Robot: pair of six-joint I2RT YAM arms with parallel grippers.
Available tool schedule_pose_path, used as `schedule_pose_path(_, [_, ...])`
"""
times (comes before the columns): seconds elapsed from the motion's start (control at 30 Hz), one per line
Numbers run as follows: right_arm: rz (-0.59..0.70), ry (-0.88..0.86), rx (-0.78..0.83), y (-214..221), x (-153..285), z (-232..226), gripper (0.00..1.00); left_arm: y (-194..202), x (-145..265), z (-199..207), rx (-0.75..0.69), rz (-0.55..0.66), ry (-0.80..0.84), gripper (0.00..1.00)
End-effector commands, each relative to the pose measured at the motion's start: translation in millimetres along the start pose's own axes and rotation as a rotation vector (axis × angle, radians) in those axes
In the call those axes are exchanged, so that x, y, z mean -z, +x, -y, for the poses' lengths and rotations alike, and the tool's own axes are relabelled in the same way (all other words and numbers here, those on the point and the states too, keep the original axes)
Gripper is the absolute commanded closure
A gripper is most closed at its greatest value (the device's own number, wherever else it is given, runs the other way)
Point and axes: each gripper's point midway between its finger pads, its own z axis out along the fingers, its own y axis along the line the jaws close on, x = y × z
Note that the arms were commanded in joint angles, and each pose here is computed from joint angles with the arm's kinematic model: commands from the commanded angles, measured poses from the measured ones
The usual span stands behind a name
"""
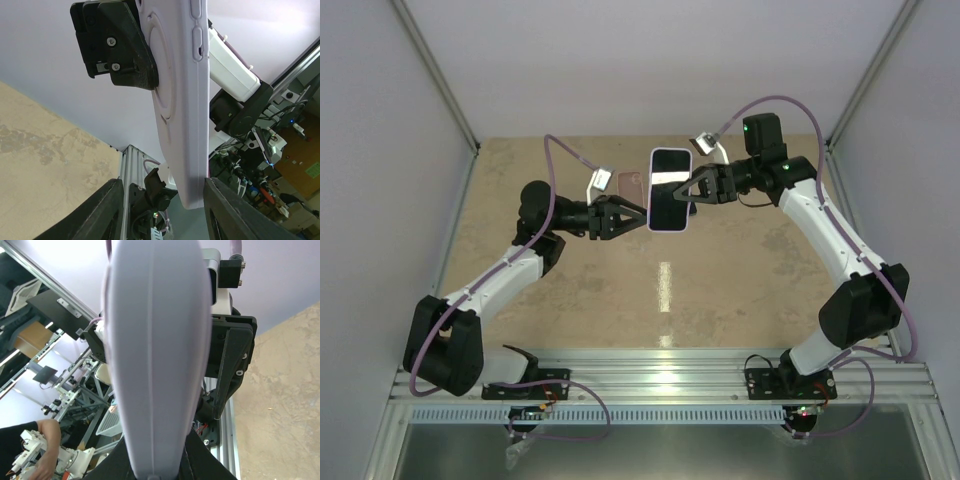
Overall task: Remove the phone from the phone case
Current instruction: Remove the phone case from the phone.
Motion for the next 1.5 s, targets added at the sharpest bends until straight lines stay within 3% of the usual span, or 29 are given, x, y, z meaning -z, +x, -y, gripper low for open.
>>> schedule_pose_path(0.0, [-0.009, -0.079, 0.034, -3.1, 1.4, -17.7, 1.0, 2.9, 0.8, 12.2, -0.06, -0.02, 0.033, 0.53])
schedule_pose_path(0.23, [-0.008, -0.077, 0.033, -3.4, 1.9, -16.6, 1.0, 3.9, 1.6, 16.4, -0.065, -0.021, 0.045, 0.45])
schedule_pose_path(0.53, [-0.008, -0.079, 0.041, -3.6, 2.1, -20.5, 0.99, 3.3, -0.9, -4.1, -0.055, -0.033, -0.024, 0.51])
schedule_pose_path(0.7, [-0.007, -0.073, 0.035, -3.3, 1.9, -17.2, 0.99, 1.8, -1.0, -1.9, -0.055, -0.03, -0.017, 0.41])
schedule_pose_path(0.97, [-0.006, -0.065, 0.034, -3.4, 1.7, -14.8, 0.99, 1.9, -0.8, 0.9, -0.052, -0.028, -0.006, 0.41])
schedule_pose_path(1.13, [-0.004, -0.051, 0.027, -2.9, 1.5, -10.9, 0.99, 0.2, -1.4, 3.8, -0.055, -0.024, 0.0, 0.36])
schedule_pose_path(1.47, [-0.006, -0.057, 0.029, -3.9, 0.8, -13.2, 1.0, -0.4, -2.5, -10.4, -0.045, -0.028, -0.057, 0.41])
